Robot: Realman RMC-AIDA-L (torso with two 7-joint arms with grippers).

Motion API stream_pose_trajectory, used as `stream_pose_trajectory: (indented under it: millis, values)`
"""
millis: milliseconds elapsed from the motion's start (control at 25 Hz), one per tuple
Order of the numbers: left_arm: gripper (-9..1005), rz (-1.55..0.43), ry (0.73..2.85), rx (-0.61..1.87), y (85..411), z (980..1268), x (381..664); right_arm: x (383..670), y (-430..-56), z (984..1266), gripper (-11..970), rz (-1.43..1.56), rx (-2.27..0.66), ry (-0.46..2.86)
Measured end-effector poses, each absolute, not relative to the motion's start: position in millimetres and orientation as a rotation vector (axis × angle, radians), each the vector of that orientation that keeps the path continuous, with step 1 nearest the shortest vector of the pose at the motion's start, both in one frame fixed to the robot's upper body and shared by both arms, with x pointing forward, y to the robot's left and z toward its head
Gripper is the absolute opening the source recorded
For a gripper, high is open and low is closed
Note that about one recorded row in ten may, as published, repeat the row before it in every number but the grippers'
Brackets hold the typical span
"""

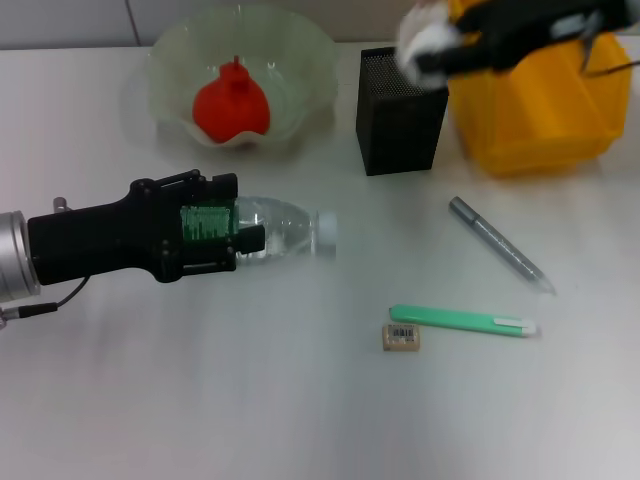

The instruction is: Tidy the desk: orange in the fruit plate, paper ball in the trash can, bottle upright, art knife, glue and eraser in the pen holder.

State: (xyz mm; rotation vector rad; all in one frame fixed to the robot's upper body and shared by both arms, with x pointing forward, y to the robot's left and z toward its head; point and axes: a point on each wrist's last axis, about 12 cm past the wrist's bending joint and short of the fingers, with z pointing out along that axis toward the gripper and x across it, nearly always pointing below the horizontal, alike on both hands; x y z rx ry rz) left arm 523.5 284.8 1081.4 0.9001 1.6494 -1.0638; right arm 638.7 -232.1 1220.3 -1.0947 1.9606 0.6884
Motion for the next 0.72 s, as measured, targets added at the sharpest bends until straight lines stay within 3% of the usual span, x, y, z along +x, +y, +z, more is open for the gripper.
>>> stream_pose_trajectory:
  millis: [280,640,720]
  values:
    - [828,-1.063,1.647,0.901,284.4,1081.9,524.2,656.2,-274.4,1208.6,515,0.553,-0.687,1.942]
    - [827,-1.060,1.642,0.899,283.7,1083.6,526.1,674.2,-282.1,1178.6,515,0.417,-0.472,1.986]
    - [827,-1.059,1.645,0.897,285.0,1084.2,526.6,675.9,-281.1,1176.1,593,0.403,-0.462,1.989]
